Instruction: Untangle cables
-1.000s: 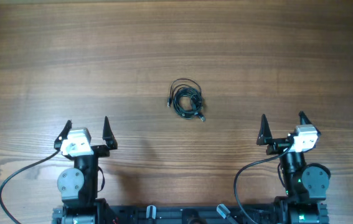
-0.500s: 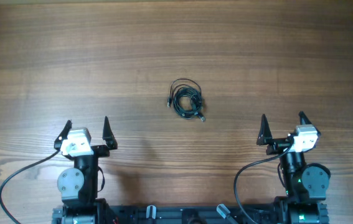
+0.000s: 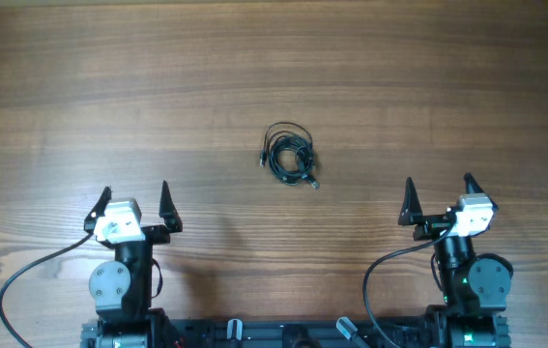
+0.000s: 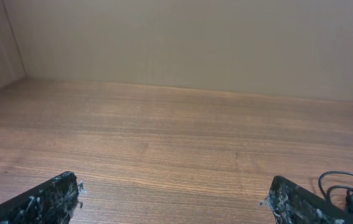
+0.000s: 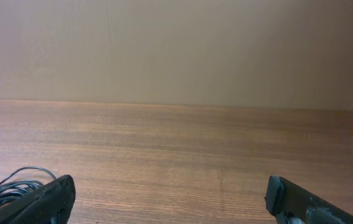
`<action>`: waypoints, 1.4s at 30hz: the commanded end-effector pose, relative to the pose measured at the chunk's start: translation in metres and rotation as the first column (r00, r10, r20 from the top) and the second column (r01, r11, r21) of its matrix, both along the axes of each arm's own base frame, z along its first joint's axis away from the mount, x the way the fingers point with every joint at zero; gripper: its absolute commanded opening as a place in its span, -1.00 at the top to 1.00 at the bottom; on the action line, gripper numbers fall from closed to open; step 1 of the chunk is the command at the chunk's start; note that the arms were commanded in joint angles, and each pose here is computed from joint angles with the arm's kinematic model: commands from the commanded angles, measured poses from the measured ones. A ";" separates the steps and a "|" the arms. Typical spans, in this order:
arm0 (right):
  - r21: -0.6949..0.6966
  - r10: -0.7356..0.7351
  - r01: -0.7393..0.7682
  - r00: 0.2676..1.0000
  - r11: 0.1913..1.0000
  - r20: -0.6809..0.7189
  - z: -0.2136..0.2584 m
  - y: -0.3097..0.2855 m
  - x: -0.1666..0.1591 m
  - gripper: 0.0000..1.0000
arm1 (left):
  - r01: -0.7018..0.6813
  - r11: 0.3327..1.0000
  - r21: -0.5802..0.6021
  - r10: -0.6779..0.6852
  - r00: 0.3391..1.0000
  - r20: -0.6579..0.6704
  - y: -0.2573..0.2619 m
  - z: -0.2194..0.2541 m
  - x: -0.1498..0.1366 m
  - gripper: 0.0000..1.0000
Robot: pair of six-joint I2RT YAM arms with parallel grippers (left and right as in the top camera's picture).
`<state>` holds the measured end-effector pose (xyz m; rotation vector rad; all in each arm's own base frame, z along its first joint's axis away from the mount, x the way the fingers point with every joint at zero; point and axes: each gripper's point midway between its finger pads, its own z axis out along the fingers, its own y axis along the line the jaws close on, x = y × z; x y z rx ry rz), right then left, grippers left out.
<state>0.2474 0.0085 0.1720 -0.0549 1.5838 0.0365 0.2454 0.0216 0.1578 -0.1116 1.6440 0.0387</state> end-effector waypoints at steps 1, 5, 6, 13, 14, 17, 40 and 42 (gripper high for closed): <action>0.013 -0.025 0.025 1.000 1.000 0.019 0.004 -0.005 -0.001 -0.99 | -0.001 1.000 -0.007 0.000 1.000 -0.004 0.000 -0.003 0.000 -1.00; 0.013 -0.025 0.025 0.999 1.000 0.019 0.004 -0.005 -0.001 -1.00 | -0.001 1.000 -0.007 0.000 1.000 -0.004 0.000 -0.003 0.000 -1.00; 0.013 -0.025 0.025 0.999 1.000 0.019 0.004 -0.005 -0.001 -1.00 | 0.023 0.999 -0.023 -0.023 1.000 -0.001 -0.004 -0.002 0.001 -1.00; 0.013 -0.025 0.025 0.999 1.000 0.019 0.004 -0.005 -0.001 -1.00 | 0.411 0.819 -0.399 -0.401 0.909 0.113 -0.076 0.019 -0.009 -1.00; 0.012 -0.025 0.025 0.999 1.000 0.019 0.004 -0.005 -0.001 -0.99 | 0.425 0.802 -0.420 -0.407 0.903 0.137 -0.078 0.025 -0.010 -1.00; 0.012 -0.025 0.025 1.000 1.000 0.019 0.004 -0.005 -0.001 -0.99 | 0.493 0.790 -0.365 -0.422 0.869 0.259 -0.081 0.057 -0.014 -1.00; 0.012 -0.025 0.025 1.000 1.000 0.019 0.004 -0.005 -0.001 -0.99 | 0.093 0.823 -0.560 -0.407 0.784 -0.468 -0.074 0.127 -0.001 -1.00; 0.012 -0.025 0.025 0.999 1.000 0.019 0.004 -0.005 -0.001 -1.00 | 0.148 0.781 -0.607 -0.495 0.738 -0.458 -0.088 0.127 0.009 -1.00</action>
